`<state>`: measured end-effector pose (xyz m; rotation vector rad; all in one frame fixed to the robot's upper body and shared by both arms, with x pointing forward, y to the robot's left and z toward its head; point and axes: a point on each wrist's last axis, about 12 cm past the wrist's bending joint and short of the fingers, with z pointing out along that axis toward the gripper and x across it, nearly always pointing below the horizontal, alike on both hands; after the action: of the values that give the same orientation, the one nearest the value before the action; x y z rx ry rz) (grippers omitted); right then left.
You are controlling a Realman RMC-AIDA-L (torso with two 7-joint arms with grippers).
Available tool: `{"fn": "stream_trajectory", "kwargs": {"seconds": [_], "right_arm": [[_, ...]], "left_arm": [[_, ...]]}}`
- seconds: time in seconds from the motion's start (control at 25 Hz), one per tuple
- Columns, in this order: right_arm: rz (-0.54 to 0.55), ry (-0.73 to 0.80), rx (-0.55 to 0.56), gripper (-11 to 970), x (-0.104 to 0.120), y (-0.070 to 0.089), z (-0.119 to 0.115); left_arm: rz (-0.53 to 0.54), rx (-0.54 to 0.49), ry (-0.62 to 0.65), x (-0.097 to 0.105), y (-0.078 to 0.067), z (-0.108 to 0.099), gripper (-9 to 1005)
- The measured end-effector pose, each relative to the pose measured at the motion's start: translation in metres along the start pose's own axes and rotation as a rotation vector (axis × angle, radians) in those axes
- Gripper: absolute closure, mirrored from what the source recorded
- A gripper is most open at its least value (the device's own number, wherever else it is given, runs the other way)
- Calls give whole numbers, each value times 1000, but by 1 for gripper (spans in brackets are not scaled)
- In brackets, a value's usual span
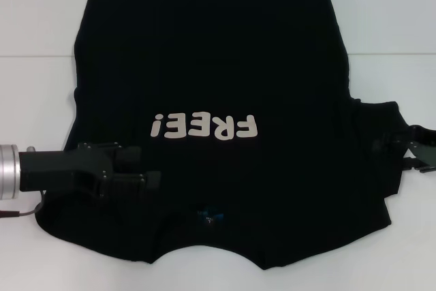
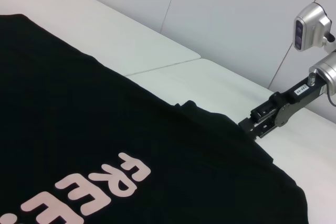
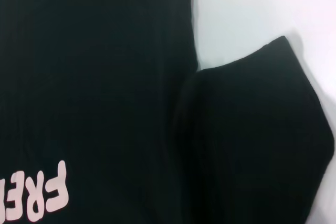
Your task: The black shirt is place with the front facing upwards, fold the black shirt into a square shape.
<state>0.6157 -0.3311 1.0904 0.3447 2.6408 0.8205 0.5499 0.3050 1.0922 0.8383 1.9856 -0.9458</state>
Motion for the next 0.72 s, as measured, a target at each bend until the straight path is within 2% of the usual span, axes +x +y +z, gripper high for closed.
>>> {"fn": "stream_trajectory", "kwargs": {"seconds": [0.36,0.72], "right_arm": [[-21,-6,-15,164,0,5,4],[-20,-34,-82,168,-1,10,4]], "left_arm": [[1,1,0,0,0,1,168],[-2,2,0,0,0,1,168]]}}
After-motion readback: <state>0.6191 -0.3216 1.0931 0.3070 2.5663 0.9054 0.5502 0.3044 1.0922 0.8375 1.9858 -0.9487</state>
